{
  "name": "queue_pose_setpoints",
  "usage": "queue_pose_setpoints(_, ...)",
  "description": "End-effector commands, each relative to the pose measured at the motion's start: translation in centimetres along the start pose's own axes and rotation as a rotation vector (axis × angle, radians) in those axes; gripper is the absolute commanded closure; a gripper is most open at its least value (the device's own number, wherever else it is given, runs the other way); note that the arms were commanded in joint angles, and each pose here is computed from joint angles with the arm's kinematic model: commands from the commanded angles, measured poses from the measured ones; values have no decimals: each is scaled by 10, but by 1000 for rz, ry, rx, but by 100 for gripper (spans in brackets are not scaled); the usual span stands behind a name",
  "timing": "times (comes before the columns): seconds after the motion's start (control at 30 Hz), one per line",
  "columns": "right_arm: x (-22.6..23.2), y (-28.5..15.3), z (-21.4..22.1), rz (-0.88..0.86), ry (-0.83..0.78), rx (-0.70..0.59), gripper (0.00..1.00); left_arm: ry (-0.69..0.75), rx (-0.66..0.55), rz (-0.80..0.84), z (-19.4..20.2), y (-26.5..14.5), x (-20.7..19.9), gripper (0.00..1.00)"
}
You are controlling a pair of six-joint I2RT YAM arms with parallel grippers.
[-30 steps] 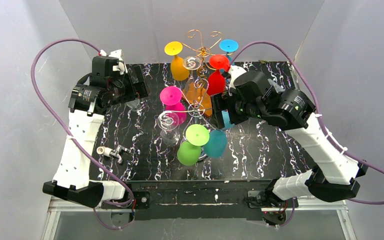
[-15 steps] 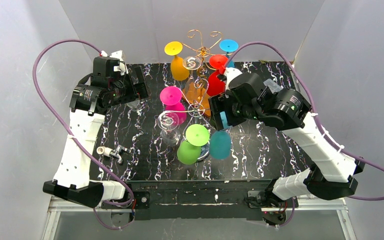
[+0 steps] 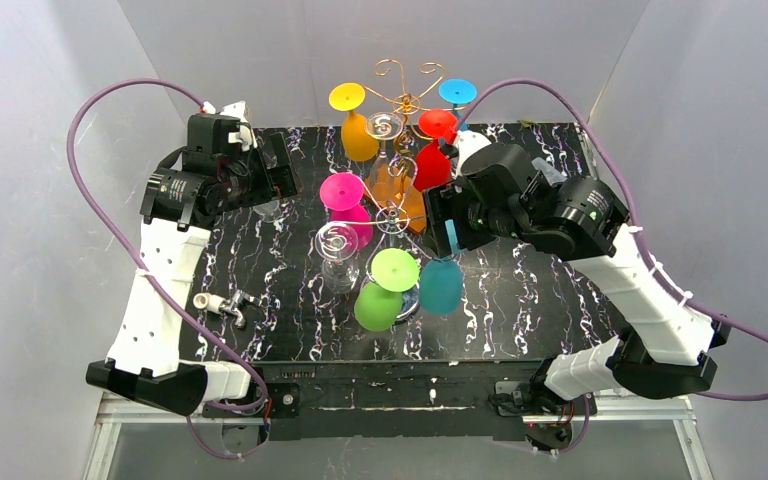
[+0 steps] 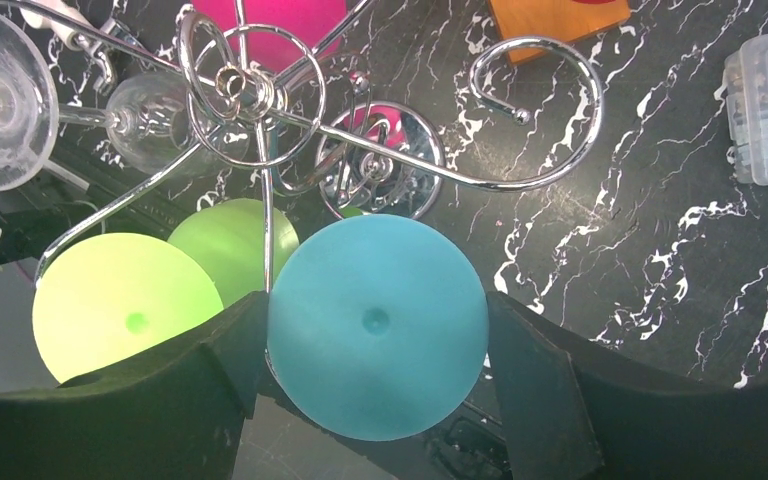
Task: Take the wine glass off the wine glass rack
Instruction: Pick up the wine glass from the wine rack.
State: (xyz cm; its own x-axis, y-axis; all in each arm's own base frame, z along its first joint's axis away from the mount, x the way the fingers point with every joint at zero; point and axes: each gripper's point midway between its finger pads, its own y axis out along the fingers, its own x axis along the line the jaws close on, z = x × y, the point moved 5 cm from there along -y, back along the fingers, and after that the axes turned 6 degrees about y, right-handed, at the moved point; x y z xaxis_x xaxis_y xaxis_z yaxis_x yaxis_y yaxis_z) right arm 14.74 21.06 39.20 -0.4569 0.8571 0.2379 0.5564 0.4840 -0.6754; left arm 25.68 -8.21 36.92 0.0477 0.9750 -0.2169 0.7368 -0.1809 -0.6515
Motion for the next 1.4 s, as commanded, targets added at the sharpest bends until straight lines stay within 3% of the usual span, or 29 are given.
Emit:
queue_pose_setpoints(0.0,-1,-18,-9,-12,18,-65,42,16,-17,15,0,-7,-1,1)
queue_pose_setpoints(0.73,5,-42,1,-151,-15,-47,44,15,-4,12,1,-2,-1,1)
queue_pose_setpoints(1.37,17,-36,-13,-185,20,-89,46,15,-24,17,0,-9,-1,1)
